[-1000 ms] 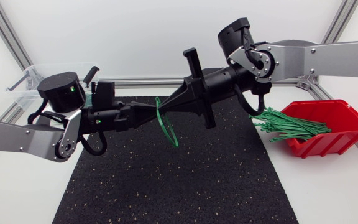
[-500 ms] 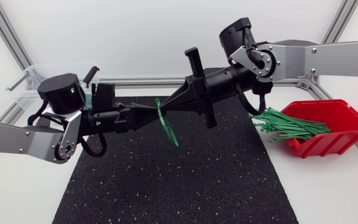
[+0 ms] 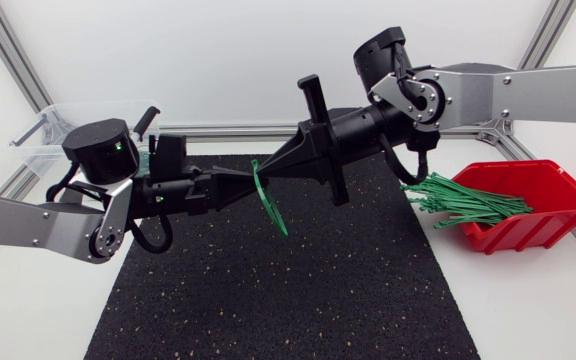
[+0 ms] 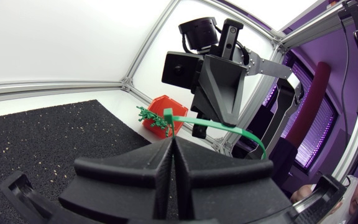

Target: Take a green cable tie from the red box, thread the tail through the head to close it, then place it in the transparent bin on the left.

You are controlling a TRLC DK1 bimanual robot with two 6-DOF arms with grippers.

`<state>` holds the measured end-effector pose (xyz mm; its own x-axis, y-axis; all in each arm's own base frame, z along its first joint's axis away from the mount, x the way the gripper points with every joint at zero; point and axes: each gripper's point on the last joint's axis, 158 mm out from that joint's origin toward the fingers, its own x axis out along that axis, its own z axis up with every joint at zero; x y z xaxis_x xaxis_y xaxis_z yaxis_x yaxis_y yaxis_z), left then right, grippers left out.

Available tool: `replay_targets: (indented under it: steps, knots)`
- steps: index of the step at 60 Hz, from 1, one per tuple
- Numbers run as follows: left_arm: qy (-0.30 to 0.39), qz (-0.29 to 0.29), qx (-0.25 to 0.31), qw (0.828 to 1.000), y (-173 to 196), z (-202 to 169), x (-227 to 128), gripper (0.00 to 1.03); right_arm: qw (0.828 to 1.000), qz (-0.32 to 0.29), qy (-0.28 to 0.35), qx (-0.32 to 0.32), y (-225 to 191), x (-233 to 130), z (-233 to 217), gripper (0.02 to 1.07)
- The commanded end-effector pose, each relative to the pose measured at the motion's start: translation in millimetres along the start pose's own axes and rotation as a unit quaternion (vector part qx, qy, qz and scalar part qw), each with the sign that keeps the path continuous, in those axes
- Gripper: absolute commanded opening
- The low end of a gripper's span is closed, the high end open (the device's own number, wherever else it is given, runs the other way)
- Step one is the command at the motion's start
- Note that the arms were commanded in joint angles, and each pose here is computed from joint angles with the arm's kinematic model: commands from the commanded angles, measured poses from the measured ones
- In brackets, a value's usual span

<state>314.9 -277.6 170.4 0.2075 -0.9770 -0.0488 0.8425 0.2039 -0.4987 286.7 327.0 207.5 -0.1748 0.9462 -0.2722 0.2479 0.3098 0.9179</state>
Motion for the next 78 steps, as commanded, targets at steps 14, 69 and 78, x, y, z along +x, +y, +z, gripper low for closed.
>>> replay_targets:
  steps: [14, 69, 78]
  knots:
    - [-0.003, 0.004, 0.013, 1.0, 11.1, 1.4, -2.7, 0.04, 1.0, 0.0, 0.01, 0.01, -0.7, 2.5, -9.9, 0.08]
    - [-0.007, -0.009, 0.023, 1.0, -7.1, 9.6, -1.8, 0.04, 1.0, -0.004, 0.014, 0.019, -8.2, 8.9, -1.1, 0.08]
    - [-0.007, -0.01, 0.023, 1.0, -8.6, 9.5, -1.9, 0.04, 1.0, -0.005, 0.013, 0.021, -9.1, 9.3, -0.2, 0.08]
